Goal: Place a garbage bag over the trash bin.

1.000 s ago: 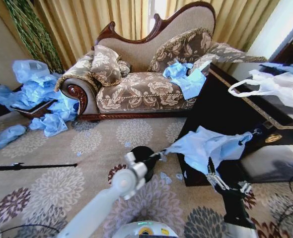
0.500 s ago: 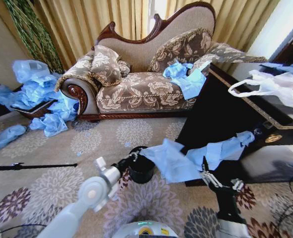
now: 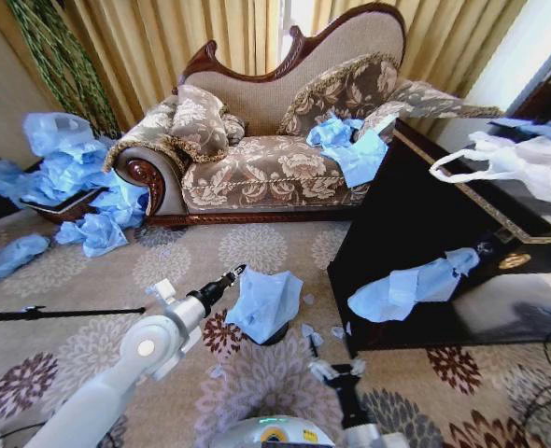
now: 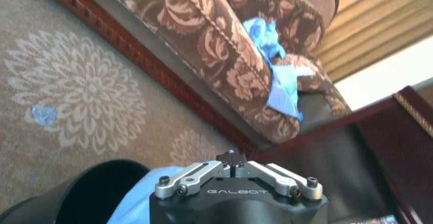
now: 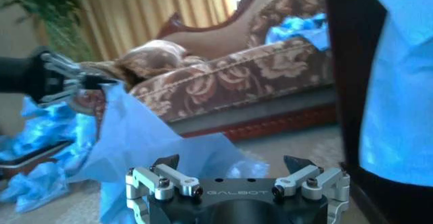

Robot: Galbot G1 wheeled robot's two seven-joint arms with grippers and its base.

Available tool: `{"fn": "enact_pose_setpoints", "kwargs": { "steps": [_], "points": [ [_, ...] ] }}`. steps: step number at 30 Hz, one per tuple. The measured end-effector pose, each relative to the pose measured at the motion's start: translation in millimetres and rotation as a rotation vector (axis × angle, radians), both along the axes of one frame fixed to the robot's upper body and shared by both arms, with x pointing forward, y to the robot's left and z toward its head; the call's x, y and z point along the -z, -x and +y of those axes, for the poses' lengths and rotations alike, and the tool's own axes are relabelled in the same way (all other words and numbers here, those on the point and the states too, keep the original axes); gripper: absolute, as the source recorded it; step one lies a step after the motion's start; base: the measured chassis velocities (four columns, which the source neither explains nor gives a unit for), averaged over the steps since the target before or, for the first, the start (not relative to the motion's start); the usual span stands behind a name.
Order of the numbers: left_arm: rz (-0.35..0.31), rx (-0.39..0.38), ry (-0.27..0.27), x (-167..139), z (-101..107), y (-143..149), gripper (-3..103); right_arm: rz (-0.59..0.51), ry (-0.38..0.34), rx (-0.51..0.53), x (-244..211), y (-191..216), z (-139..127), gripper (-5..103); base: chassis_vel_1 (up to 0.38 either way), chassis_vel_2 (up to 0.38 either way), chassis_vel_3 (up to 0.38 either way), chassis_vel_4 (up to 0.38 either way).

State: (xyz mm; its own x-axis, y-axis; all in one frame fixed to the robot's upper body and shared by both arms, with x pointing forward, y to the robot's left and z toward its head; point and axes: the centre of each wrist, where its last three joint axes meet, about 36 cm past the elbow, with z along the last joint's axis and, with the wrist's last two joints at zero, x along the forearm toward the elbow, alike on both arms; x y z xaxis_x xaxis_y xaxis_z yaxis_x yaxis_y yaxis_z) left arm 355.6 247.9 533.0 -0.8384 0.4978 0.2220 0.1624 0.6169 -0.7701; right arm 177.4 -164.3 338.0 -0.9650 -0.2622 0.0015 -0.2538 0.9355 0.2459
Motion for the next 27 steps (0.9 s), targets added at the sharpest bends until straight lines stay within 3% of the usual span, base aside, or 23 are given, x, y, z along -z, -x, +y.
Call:
{"fn": "enact_pose_setpoints", "kwargs": {
  "steps": [7,10,13,16,18,22,27],
  "points": [
    [-0.008,0.048,-0.018,-6,5,-13,0,0.021,0.037,-0.146,24,-17,6,100,0.000,0.000,0.000,0.000],
    [-0.046,0.094,-0.032,-13,11,-21,0,0.016,0.058,-0.186,27,-24,0,100,0.000,0.000,0.000,0.000],
    [-0.127,0.153,-0.039,-30,18,-37,0,-0.018,0.141,-0.169,23,-48,-41,100,0.000,0.000,0.000,0.000],
    [-0.151,0.168,-0.039,-38,19,-43,0,-0.036,0.169,-0.165,18,-60,-59,100,0.000,0.000,0.000,0.000],
    [-0.182,0.216,-0.055,-54,9,-57,0,-0.092,0.198,-0.158,-1,-98,-93,100,0.000,0.000,0.000,0.000],
    [-0.158,0.218,-0.071,-52,-1,-69,0,-0.107,0.164,-0.164,-2,-107,-90,100,0.000,0.000,0.000,0.000],
    [-0.129,0.217,-0.050,-54,-17,-91,0,-0.096,0.087,-0.202,3,-109,-81,100,0.000,0.000,0.000,0.000]
  ]
}}
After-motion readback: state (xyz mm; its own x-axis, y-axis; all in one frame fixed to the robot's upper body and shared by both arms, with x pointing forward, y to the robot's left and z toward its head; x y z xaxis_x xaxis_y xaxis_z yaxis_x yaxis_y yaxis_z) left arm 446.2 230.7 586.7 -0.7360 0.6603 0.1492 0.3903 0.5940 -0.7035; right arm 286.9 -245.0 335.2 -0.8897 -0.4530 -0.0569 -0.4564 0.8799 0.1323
